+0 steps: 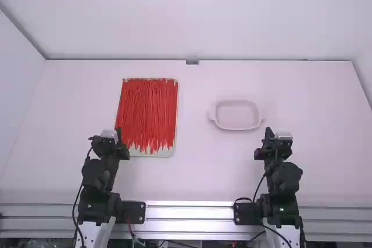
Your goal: Fasten the cable tie
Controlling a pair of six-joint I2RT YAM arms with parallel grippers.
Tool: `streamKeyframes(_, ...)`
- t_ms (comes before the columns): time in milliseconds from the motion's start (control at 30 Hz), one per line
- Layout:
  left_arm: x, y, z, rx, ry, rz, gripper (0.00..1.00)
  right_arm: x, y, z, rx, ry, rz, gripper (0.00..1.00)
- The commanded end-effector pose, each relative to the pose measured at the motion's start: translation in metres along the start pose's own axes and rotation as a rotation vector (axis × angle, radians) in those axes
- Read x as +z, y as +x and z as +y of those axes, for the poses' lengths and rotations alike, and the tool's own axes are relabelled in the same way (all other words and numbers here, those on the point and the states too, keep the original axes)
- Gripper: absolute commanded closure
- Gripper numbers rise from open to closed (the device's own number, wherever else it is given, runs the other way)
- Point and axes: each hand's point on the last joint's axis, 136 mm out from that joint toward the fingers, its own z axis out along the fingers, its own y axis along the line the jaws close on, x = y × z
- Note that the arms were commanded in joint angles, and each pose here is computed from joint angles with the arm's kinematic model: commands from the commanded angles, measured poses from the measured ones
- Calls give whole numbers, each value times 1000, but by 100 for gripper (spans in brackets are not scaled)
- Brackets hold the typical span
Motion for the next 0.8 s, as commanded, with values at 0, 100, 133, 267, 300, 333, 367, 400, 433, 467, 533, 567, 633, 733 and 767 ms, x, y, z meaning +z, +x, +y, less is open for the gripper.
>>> streamKeyframes(0,0,0,0,0,0,0,100,0,0,0,-1,0,0,100)
streamKeyframes(100,0,0,0,0,1,1,99,0,0,0,-1,-1,0,99)
streamKeyframes(133,0,-1,0,0,1,1,99,0,0,0,-1,-1,1,99)
streamKeyframes(267,0,-2,-1,-1,7,11,97,1,-2,1,-2,-5,8,97)
streamKeyframes(300,0,-2,-1,-1,7,12,96,1,-2,1,-2,-6,9,96)
streamKeyframes(333,1,-2,-2,-1,10,19,95,1,-2,2,-4,-9,14,95)
streamKeyframes(367,1,-3,-2,-1,11,23,95,1,-3,2,-5,-11,17,95)
streamKeyframes(400,1,-3,-2,-1,13,28,94,2,-3,3,-6,-13,21,94)
streamKeyframes(433,1,-3,-3,-1,16,36,93,2,-4,4,-8,-18,29,93)
streamKeyframes(467,2,-3,-3,-2,19,44,92,3,-4,5,-9,-21,37,92)
streamKeyframes(533,2,-3,-4,-2,23,59,89,4,-5,6,-11,-28,52,89)
streamKeyframes(567,3,-3,-5,-3,26,69,88,5,-5,7,-13,-32,64,88)
streamKeyframes(633,5,-2,-6,-4,33,95,85,7,-6,9,-17,-41,93,85)
streamKeyframes(733,7,-2,-8,-5,42,123,81,10,-7,13,-21,-55,123,81)
streamKeyframes(767,8,-2,-8,-5,45,133,80,11,-7,14,-23,-60,135,80)
